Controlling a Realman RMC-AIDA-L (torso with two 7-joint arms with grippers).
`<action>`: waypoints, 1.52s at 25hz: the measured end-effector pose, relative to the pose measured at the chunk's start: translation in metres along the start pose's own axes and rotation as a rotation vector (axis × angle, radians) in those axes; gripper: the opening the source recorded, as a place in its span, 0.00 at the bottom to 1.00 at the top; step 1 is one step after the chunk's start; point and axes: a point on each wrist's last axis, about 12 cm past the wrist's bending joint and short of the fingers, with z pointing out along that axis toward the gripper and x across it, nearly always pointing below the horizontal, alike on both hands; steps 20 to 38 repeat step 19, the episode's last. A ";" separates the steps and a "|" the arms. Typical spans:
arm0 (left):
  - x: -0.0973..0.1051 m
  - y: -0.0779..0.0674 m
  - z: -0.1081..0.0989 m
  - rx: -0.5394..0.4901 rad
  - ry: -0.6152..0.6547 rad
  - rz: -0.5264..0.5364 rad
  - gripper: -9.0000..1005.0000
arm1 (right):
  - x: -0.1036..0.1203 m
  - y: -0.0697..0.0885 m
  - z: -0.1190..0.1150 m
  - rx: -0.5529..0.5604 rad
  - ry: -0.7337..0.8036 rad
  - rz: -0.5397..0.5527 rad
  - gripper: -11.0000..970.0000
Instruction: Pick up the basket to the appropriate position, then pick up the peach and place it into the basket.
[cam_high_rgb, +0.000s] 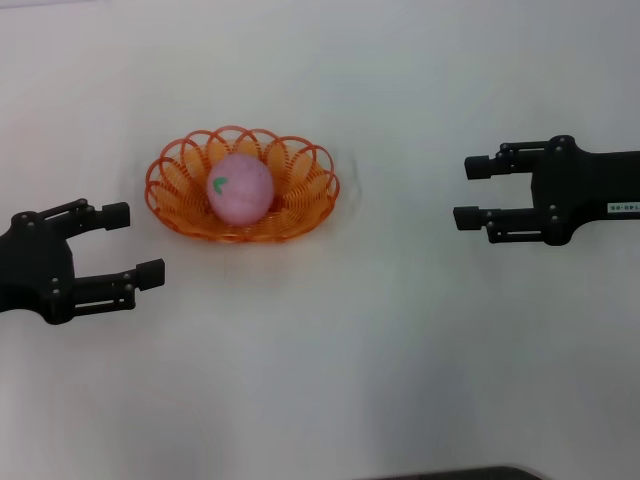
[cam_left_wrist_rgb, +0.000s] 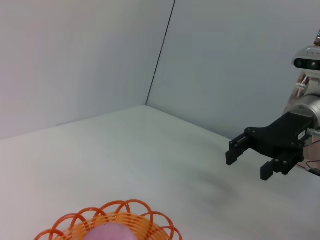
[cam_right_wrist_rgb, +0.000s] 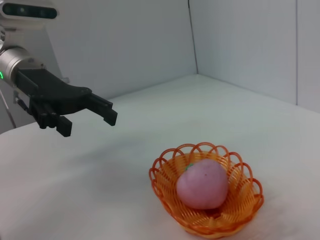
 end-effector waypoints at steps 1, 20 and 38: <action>0.000 0.000 0.000 0.000 0.000 0.000 0.88 | 0.000 0.000 0.001 -0.002 0.001 -0.002 0.71; 0.001 -0.001 0.002 0.008 0.000 -0.003 0.88 | -0.005 -0.002 0.006 -0.006 0.007 -0.013 0.71; 0.001 -0.001 0.002 0.008 0.000 -0.003 0.88 | -0.005 -0.002 0.006 -0.006 0.007 -0.013 0.71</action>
